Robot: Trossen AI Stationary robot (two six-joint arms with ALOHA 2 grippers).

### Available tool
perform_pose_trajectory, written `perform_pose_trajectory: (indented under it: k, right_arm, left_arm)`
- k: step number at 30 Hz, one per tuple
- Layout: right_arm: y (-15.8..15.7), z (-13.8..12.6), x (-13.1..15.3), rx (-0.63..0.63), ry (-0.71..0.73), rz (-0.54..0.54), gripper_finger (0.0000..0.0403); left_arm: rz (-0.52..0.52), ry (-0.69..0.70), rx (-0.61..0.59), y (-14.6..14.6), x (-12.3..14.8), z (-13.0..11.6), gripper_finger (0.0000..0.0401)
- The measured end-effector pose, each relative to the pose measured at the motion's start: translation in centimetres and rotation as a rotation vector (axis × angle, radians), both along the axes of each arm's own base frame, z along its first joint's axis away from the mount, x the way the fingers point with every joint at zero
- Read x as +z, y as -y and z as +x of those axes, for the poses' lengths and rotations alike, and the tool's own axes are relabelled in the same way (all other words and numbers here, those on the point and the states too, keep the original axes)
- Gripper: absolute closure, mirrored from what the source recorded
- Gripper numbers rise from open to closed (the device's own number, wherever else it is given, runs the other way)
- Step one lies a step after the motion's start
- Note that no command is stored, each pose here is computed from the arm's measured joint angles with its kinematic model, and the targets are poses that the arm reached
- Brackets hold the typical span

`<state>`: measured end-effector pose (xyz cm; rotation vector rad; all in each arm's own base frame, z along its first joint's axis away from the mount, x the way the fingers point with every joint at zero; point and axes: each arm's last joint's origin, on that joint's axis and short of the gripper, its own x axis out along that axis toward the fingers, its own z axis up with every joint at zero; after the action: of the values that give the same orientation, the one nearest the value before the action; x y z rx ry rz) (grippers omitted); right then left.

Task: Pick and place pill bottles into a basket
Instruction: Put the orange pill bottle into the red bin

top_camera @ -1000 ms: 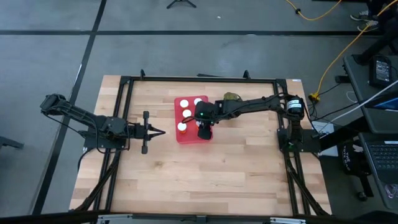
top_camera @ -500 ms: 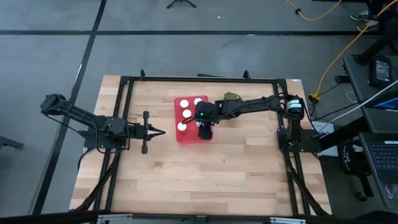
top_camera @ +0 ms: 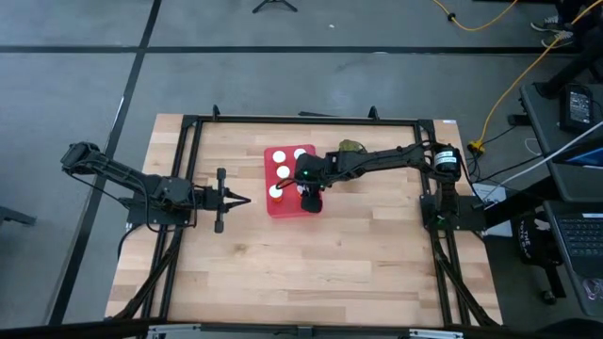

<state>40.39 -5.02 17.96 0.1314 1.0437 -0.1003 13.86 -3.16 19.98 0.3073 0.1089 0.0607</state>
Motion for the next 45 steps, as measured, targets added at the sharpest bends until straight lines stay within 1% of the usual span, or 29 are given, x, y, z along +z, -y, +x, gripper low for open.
perform_pose_trajectory:
  k: [7,26,34,36,38,45]
  right_arm:
    - [0.00,0.11,0.06,0.027,0.013,-0.014,0.0184]
    - [0.01,0.12,0.07,0.028,0.014,-0.015,0.0185]
    - [0.01,0.12,0.06,0.029,0.014,-0.016,0.0198]
    - [0.01,0.13,0.08,0.027,0.016,-0.015,0.0192]
    - [0.01,0.15,0.09,0.026,0.019,-0.015,0.0178]
    - [0.01,0.16,0.10,0.024,0.020,-0.014,0.0112]
  left_arm:
    - [0.000,0.000,0.000,0.00,0.00,0.00,0.0395]
    - [0.002,0.000,0.000,0.00,0.00,0.00,0.0395]
    - [0.002,0.000,0.000,0.00,0.00,0.00,0.0394]
    - [0.002,0.000,0.000,0.00,0.00,0.00,0.0393]
    - [0.002,0.000,0.000,0.00,0.00,0.00,0.0393]
    - [0.002,0.000,0.000,0.00,0.00,0.00,0.0393]
